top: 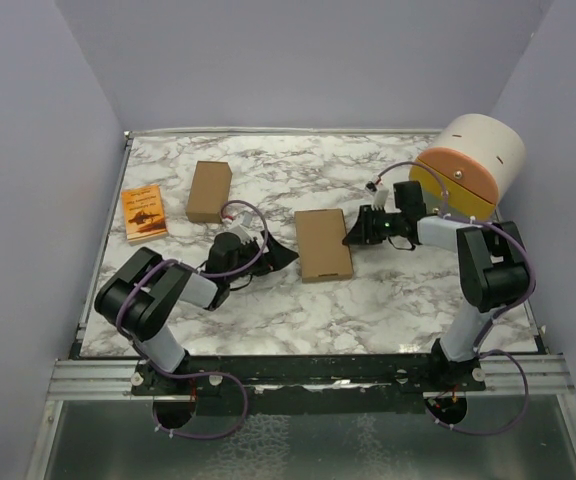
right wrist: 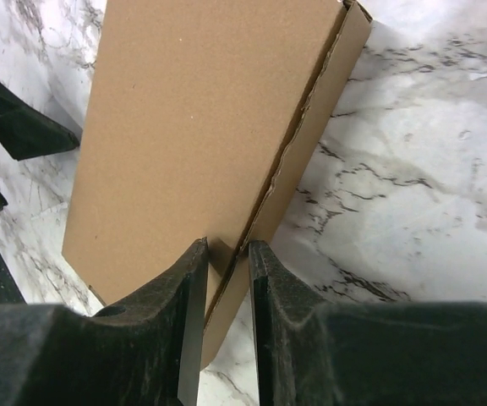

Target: Fold the paper box

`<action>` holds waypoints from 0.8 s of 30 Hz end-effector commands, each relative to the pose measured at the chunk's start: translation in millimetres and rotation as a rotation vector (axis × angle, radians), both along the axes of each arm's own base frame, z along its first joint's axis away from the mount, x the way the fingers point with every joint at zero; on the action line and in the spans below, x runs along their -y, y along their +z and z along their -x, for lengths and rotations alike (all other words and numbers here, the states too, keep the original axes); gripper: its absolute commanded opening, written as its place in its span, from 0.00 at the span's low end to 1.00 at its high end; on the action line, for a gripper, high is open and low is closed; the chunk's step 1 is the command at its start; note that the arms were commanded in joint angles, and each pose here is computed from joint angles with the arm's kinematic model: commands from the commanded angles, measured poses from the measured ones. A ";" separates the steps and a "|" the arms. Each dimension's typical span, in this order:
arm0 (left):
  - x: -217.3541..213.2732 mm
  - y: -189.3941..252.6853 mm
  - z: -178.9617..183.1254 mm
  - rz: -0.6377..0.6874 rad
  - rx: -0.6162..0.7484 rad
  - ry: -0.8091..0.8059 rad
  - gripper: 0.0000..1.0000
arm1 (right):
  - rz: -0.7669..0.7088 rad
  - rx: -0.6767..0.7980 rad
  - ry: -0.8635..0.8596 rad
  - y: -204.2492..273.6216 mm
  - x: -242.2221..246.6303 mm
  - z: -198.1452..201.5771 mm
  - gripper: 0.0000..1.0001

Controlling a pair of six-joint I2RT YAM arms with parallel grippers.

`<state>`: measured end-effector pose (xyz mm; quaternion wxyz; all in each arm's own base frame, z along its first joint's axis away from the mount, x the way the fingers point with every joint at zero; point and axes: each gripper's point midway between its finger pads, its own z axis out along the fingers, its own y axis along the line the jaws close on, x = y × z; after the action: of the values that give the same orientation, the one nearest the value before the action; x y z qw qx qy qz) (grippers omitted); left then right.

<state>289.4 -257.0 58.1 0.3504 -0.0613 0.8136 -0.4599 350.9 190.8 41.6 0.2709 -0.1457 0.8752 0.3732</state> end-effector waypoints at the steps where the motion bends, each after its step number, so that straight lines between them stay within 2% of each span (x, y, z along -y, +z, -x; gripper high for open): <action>1: 15.8 12.7 -4.3 0.042 0.041 -0.041 0.84 | 0.015 -0.031 -0.043 -14.4 18.7 -5.8 0.24; 24: 59.1 -2.5 -13.4 0.073 -0.007 -0.097 0.84 | -0.031 -0.133 -0.063 -36.6 44.4 2.8 0.20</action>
<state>302.5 -303.2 54.0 0.3279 -0.0426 0.8073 -0.4889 357.5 163.2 37.4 0.2577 -0.1078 0.8645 0.4179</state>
